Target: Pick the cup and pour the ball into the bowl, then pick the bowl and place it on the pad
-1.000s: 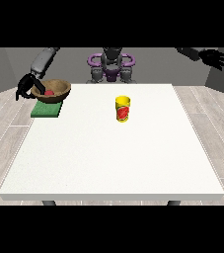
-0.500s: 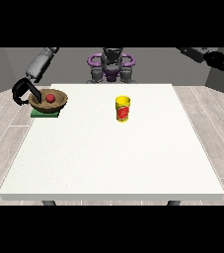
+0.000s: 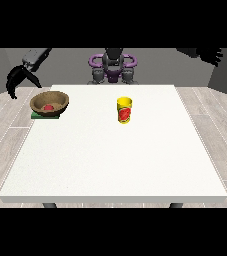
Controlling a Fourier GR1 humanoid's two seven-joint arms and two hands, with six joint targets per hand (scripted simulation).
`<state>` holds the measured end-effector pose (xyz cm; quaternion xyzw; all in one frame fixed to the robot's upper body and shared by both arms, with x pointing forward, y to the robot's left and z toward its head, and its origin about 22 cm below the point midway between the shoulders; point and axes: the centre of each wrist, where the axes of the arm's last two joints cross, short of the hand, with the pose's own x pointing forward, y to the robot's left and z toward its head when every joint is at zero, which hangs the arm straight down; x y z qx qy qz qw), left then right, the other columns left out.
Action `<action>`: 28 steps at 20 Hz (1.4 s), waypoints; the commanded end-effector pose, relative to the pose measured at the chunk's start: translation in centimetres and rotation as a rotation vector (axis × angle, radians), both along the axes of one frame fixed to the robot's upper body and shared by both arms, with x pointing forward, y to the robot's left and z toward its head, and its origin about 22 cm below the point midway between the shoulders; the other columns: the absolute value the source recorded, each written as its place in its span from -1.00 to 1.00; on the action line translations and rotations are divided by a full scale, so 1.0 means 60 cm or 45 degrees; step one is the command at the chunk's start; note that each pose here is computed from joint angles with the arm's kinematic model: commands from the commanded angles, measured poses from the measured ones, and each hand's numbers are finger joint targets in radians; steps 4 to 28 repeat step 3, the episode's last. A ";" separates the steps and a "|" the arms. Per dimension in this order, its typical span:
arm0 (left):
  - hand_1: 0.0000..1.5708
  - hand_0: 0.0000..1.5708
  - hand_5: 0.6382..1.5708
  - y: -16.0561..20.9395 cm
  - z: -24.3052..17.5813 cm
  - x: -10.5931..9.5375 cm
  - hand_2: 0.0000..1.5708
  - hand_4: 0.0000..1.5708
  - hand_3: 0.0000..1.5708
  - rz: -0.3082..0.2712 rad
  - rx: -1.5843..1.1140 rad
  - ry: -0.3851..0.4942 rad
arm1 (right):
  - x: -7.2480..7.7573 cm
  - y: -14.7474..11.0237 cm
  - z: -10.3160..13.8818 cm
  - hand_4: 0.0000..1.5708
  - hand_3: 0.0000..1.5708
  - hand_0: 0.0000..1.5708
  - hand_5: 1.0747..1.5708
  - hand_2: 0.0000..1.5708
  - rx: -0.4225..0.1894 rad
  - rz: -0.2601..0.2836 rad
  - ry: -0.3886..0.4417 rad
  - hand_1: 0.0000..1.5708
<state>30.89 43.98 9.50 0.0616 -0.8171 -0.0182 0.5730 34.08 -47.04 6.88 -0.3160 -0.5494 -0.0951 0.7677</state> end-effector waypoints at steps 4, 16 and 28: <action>-1.00 -1.00 0.97 -0.052 -0.064 0.003 -1.00 0.15 -1.00 -0.001 -0.034 0.270 | 0.055 0.065 0.040 -0.39 -1.00 -1.00 0.45 -1.00 0.094 0.223 -0.024 -1.00; -1.00 -1.00 0.97 -0.052 -0.064 0.003 -1.00 0.15 -1.00 -0.001 -0.034 0.270 | 0.055 0.065 0.040 -0.39 -1.00 -1.00 0.45 -1.00 0.094 0.223 -0.024 -1.00; -1.00 -1.00 0.97 -0.052 -0.064 0.003 -1.00 0.15 -1.00 -0.001 -0.034 0.270 | 0.055 0.065 0.040 -0.39 -1.00 -1.00 0.45 -1.00 0.094 0.223 -0.024 -1.00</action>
